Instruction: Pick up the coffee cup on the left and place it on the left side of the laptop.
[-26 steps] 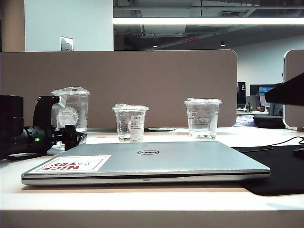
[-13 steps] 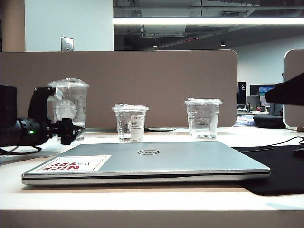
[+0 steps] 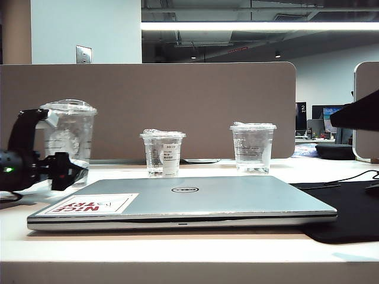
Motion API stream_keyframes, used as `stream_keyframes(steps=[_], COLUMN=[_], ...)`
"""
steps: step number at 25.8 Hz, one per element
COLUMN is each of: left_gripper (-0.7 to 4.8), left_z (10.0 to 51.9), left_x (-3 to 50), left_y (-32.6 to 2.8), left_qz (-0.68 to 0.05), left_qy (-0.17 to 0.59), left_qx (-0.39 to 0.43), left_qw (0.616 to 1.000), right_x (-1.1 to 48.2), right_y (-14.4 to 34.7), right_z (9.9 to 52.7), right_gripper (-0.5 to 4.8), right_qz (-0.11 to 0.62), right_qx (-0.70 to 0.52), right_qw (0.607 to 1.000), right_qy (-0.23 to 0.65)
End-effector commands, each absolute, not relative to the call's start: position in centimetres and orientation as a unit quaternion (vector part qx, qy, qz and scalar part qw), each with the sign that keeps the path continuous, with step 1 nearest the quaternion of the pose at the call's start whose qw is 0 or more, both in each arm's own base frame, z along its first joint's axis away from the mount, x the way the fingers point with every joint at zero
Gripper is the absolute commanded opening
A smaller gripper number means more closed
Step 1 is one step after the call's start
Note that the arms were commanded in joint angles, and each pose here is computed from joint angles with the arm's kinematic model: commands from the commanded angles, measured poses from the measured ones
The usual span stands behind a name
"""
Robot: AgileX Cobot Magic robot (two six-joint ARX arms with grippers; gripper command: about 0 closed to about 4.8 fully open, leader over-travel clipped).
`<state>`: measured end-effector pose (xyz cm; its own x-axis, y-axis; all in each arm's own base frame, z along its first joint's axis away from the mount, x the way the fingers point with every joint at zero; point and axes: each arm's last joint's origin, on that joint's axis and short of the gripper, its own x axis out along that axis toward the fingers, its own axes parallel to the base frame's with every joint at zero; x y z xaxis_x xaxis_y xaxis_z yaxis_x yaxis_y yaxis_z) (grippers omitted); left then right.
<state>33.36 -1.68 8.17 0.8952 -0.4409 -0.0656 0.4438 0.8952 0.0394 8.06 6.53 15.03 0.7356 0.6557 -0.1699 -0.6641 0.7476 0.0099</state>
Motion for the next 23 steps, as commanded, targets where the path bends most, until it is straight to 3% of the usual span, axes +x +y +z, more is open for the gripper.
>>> stream_keyframes(steps=[1,16,23], left_gripper=[3.32,3.4,3.4], left_z=[9.1,9.3,9.3], left_x=[31.9,24.9,24.8], left_y=[-1.6,-1.9,-2.1], left_qz=[-0.226,-0.231,-0.236], left_qy=[0.009,0.059,0.061], left_qx=[0.042,0.038,0.036], left_qw=[0.973,0.97,0.969], right_x=[8.1,8.0,7.9], right_y=[6.6,6.5,6.5], right_z=[15.1,15.3,15.3], right_gripper=[-0.04,-0.04,-0.04], right_qz=[0.355,0.356,0.359], right_qx=[-0.023,-0.02,-0.019], right_qw=[0.931,0.932,0.931], right_qy=[0.074,0.063,0.061])
